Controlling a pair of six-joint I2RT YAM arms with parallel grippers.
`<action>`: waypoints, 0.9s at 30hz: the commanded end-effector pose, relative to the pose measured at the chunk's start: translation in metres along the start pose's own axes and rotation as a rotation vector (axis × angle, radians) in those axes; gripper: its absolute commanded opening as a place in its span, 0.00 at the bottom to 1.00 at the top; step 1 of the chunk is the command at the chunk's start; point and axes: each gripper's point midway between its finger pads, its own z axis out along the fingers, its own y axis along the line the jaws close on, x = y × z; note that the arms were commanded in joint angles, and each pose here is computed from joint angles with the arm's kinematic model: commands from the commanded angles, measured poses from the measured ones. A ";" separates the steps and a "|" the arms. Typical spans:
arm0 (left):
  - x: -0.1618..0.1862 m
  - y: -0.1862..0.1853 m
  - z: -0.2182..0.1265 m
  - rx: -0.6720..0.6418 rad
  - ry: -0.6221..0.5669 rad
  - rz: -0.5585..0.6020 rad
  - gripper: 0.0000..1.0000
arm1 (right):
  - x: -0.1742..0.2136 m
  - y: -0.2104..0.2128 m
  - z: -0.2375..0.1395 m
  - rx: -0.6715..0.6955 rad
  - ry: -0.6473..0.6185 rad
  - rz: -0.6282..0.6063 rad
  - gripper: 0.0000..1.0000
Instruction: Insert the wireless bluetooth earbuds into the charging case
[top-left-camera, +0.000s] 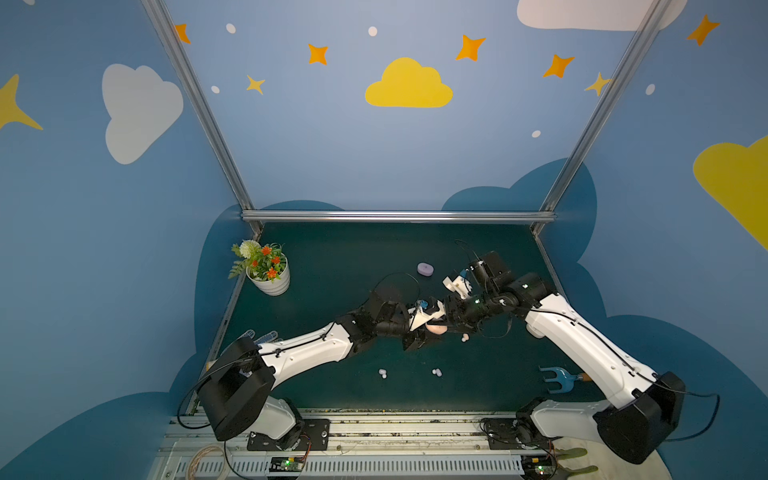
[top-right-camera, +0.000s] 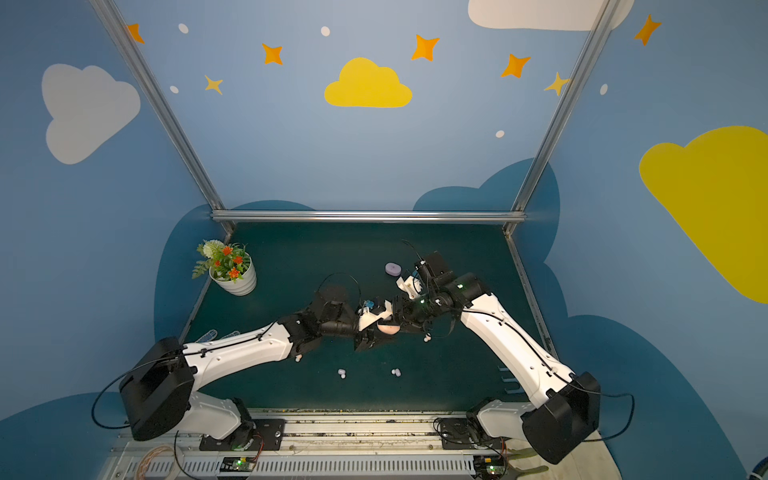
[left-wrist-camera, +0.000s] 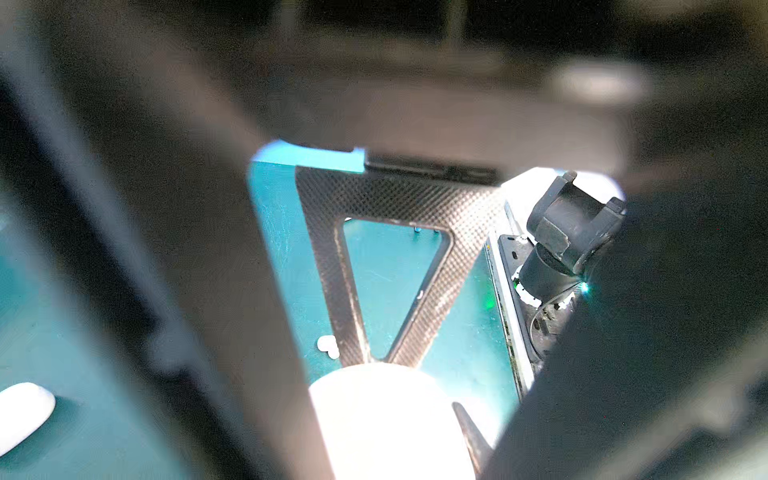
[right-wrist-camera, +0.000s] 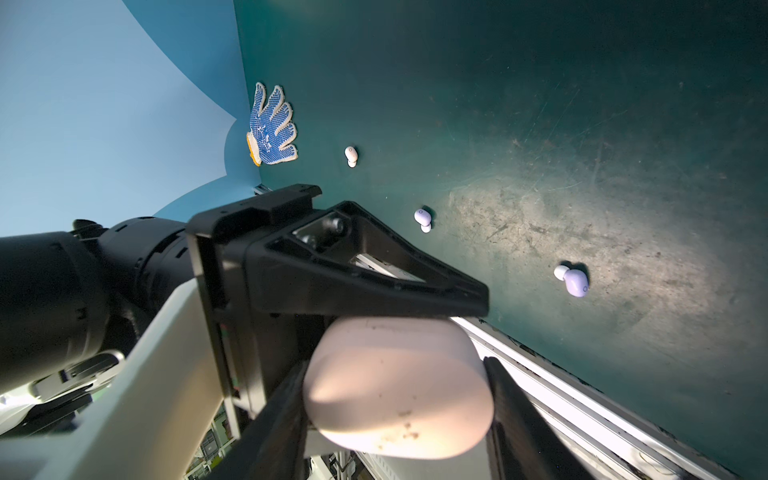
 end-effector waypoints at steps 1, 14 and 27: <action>-0.009 -0.007 -0.001 0.026 -0.025 0.013 0.47 | -0.005 0.010 -0.004 -0.031 -0.022 -0.029 0.54; -0.009 -0.005 -0.002 0.024 -0.027 0.007 0.40 | -0.006 0.010 -0.003 -0.032 -0.019 -0.028 0.54; -0.005 0.000 -0.006 -0.004 -0.031 -0.021 0.33 | -0.004 0.012 -0.009 -0.037 -0.024 -0.038 0.69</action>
